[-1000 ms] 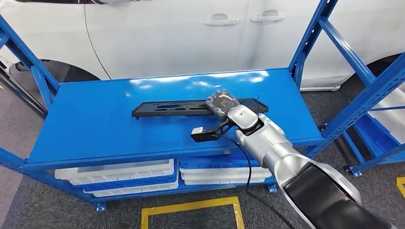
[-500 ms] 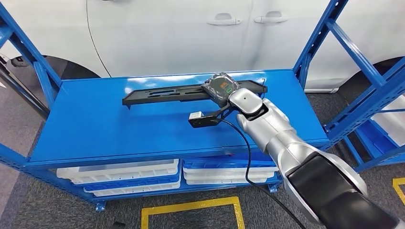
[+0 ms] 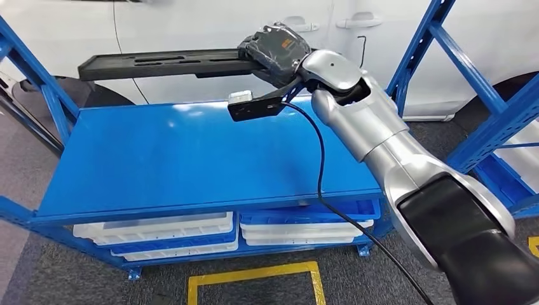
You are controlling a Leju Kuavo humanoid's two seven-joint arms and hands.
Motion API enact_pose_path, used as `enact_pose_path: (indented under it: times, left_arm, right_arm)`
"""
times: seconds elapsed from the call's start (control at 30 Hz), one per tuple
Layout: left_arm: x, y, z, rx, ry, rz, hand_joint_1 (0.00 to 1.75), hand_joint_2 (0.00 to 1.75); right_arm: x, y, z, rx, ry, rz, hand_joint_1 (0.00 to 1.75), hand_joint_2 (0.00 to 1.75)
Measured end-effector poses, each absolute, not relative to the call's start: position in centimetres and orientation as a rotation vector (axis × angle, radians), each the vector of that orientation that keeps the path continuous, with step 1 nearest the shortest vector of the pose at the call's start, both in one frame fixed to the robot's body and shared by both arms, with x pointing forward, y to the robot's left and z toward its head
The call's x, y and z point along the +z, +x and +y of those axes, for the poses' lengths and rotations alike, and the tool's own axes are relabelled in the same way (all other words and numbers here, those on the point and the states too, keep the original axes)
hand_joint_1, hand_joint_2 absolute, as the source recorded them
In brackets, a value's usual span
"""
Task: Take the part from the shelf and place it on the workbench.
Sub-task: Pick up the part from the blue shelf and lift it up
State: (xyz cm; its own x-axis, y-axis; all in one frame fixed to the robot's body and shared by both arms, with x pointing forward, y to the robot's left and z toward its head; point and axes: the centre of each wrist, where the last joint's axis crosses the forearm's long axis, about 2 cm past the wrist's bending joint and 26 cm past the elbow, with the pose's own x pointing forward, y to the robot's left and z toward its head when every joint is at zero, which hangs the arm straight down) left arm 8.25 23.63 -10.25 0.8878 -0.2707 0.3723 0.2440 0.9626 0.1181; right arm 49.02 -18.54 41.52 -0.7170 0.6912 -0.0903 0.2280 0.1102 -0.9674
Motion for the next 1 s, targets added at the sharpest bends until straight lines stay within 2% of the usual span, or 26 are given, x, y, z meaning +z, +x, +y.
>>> enact_pose_path:
  times: [0.23,0.4,0.63,0.87,1.0]
  left_arm:
    - [-10.3,8.2,23.8,-0.265,0.075,-0.399,0.00,1.75]
    - [-10.3,8.2,23.8,-0.265,0.081,-0.401,0.00,1.75]
    - [-10.3,8.0,23.8,-0.252,0.095,-0.402,0.00,1.75]
    - [-10.3,8.0,23.6,-0.243,0.095,-0.405,0.00,1.75]
    - [-10.3,8.0,23.5,-0.226,0.100,-0.405,0.00,1.75]
  right_arm:
    - [42.6,47.5,-18.8,1.323,-0.117,-2.252,1.75,1.75]
    - [43.4,46.6,-19.7,1.117,0.278,-2.304,1.75,1.75]
    - [43.9,45.6,-21.4,0.919,0.602,-2.307,1.75,1.75]
    - [43.7,45.0,-21.8,0.886,0.673,-2.322,1.75,1.75]
    - [40.5,44.2,-21.9,0.813,0.801,-2.325,1.75,1.75]
